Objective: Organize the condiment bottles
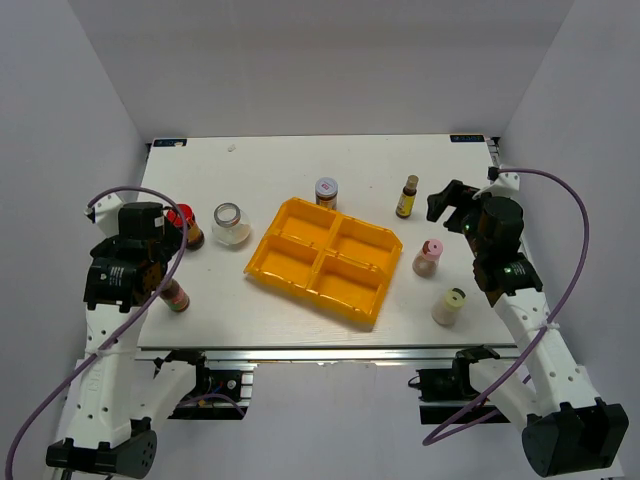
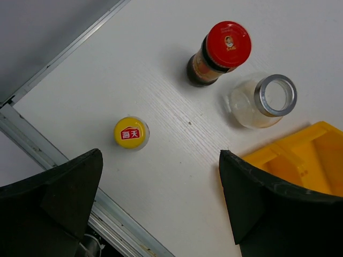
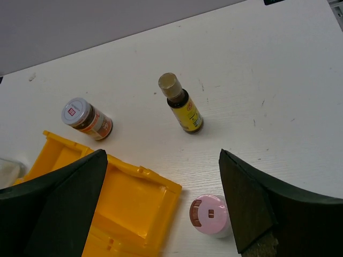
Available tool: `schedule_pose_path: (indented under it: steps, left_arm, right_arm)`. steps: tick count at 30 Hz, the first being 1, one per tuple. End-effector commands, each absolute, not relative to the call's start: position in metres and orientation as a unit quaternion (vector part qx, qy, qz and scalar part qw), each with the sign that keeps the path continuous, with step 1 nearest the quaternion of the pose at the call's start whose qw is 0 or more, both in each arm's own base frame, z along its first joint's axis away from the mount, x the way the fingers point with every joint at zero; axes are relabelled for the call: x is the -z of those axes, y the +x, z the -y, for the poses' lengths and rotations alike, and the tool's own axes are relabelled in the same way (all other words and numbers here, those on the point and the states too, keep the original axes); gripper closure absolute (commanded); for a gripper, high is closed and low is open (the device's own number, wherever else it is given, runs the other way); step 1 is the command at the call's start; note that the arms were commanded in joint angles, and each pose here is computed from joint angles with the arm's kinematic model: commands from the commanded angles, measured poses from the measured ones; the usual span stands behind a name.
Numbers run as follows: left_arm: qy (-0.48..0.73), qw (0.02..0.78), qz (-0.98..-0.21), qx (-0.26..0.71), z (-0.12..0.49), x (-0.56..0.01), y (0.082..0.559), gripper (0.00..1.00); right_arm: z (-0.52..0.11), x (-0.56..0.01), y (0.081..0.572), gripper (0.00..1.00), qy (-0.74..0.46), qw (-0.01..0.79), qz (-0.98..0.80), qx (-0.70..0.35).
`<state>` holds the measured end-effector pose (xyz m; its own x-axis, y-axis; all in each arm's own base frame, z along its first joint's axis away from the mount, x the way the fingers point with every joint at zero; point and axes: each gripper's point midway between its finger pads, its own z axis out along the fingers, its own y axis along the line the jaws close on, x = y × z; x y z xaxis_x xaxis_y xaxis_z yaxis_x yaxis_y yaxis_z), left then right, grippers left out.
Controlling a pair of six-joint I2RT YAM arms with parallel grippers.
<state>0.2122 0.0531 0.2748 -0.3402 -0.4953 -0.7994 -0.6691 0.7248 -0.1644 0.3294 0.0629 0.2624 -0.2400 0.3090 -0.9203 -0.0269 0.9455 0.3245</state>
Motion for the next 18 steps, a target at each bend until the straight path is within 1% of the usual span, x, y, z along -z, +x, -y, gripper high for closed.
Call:
schedule_pose_path:
  steps: [1, 6, 8, 12, 18]
  left_arm:
    - [-0.388, 0.43, -0.806, -0.122, -0.062, -0.258, 0.2, 0.02]
    - [-0.414, 0.392, -0.807, -0.156, -0.068, -0.223, 0.191, 0.02]
    - [-0.415, 0.397, -0.805, -0.15, -0.067, -0.219, 0.196, 0.02]
    - [-0.412, 0.405, -0.803, -0.147, -0.066, -0.211, 0.206, 0.02]
    - [-0.42, 0.386, -0.798, -0.196, -0.078, -0.2, 0.208, 0.02]
  right_arm:
    - [-0.073, -0.279, 0.333, 0.11, 0.064, 0.631, -0.756, -0.161]
    - [-0.08, -0.277, 0.334, 0.1, 0.041, 0.637, -0.75, -0.171]
    - [-0.084, -0.274, 0.334, 0.11, 0.021, 0.635, -0.753, -0.173]
    - [-0.083, -0.27, 0.335, 0.11, 0.024, 0.629, -0.758, -0.17]
    - [-0.084, -0.266, 0.337, 0.11, 0.018, 0.62, -0.767, -0.166]
